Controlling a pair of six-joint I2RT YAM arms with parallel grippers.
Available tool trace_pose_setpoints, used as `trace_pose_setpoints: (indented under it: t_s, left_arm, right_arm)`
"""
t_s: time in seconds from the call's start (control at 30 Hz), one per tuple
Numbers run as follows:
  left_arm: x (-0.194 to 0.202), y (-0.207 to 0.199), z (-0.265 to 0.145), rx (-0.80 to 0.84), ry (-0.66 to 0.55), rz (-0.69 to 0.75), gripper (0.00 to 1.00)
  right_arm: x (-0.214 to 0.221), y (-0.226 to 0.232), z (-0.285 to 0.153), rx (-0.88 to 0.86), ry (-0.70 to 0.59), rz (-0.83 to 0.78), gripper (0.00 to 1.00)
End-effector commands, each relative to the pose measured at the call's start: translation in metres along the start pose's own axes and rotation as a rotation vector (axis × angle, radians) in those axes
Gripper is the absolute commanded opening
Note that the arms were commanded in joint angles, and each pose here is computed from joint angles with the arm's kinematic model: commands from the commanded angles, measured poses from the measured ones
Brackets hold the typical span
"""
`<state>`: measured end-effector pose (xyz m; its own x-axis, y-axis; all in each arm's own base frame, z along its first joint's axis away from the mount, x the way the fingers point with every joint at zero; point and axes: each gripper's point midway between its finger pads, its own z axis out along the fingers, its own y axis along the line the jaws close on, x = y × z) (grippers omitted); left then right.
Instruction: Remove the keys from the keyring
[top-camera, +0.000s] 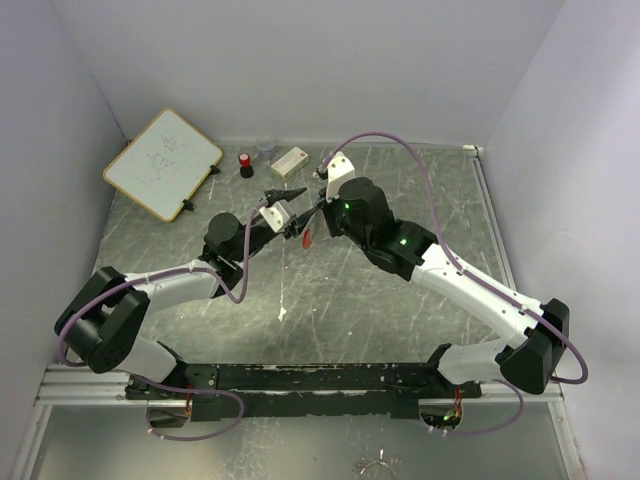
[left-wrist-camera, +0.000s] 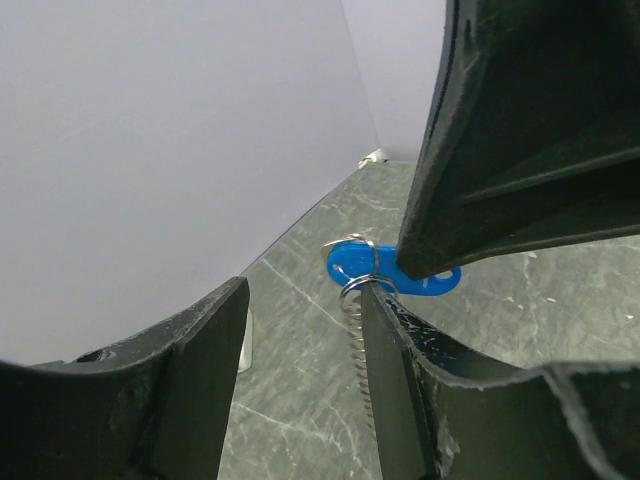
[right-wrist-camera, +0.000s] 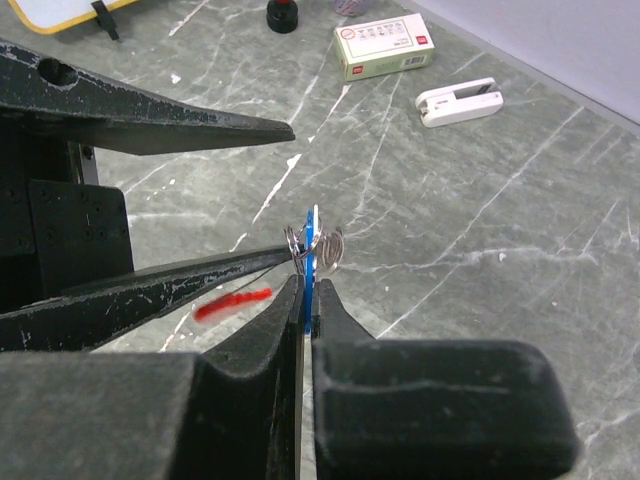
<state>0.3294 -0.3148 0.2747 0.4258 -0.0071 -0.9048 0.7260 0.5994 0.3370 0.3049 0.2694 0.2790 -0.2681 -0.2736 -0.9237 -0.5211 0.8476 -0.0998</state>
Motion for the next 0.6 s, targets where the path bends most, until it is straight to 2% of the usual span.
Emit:
trace_pose_setpoints:
  t_s: [0.0,0.1,0.37,0.57]
  left_arm:
    - [-0.0140,-0.0115,0.0016,0.050,-0.077,-0.008,0.58]
    - [-0.0124,-0.0120,0.0045,0.058,-0.072,-0.008,0.50]
    - [-0.0094,-0.0155,0.0101,0.088,-0.057,-0.002,0.13]
    - [-0.0127,-0.0148,0.0063,0.081,-0.076,0.021,0.07]
  right_arm:
    - [-0.0135,0.0070,-0.0010,-0.027,-0.048,0.014,0.00]
    - [-0.0139,0.0080,-0.0013,-0.031,-0.050,0.016,0.00]
    - [-0.0127,0.0096,0.0001,-0.037,-0.047,0.017,0.00]
    - [-0.0115,0.0102,0.0025,-0.036,-0.042,0.013,0.00]
